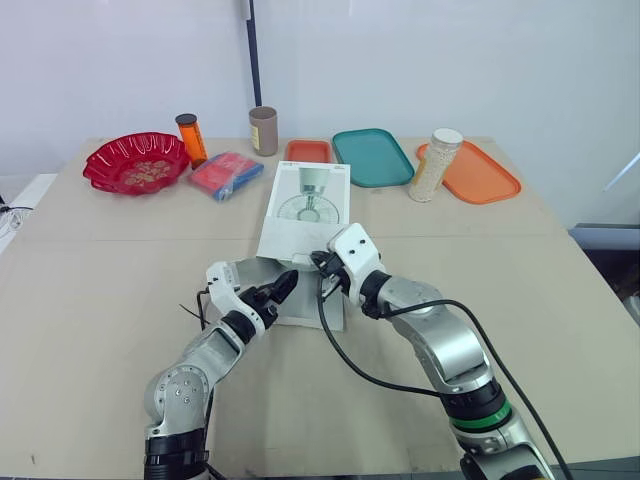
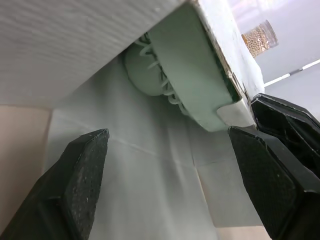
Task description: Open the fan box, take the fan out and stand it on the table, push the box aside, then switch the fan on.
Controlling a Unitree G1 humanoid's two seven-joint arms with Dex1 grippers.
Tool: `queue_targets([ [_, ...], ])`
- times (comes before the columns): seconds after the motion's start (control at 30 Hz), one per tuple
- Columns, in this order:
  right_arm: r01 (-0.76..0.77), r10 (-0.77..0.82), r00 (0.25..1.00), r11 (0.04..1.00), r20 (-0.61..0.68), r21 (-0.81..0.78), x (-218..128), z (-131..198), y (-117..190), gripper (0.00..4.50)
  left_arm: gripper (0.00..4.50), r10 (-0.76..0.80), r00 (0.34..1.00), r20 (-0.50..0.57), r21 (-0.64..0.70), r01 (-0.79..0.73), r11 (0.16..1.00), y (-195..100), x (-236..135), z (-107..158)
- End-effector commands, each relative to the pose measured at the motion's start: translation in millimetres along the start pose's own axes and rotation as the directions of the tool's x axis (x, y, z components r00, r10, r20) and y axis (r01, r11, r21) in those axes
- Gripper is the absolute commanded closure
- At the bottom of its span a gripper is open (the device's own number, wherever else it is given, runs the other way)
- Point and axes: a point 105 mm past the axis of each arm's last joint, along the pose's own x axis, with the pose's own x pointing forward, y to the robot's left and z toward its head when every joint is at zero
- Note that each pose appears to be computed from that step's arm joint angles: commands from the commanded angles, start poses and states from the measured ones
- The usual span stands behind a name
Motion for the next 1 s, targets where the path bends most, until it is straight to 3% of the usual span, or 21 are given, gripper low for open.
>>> queue_targets([
  [0.03, -0.024, 0.028, 0.994, 0.999, -0.110, 0.037, 1, -30, 6, 4.50, 0.44, -0.020, 0.999, 0.024, 0.005, 0.020, 1.000, -7, 0, 5],
  [1.0, -0.011, 0.014, 0.993, 0.999, -0.115, 0.030, 3, -30, 1, 4.50, 0.44, 0.018, 0.998, 0.057, 0.019, -0.019, 1.000, -3, 18, 7],
])
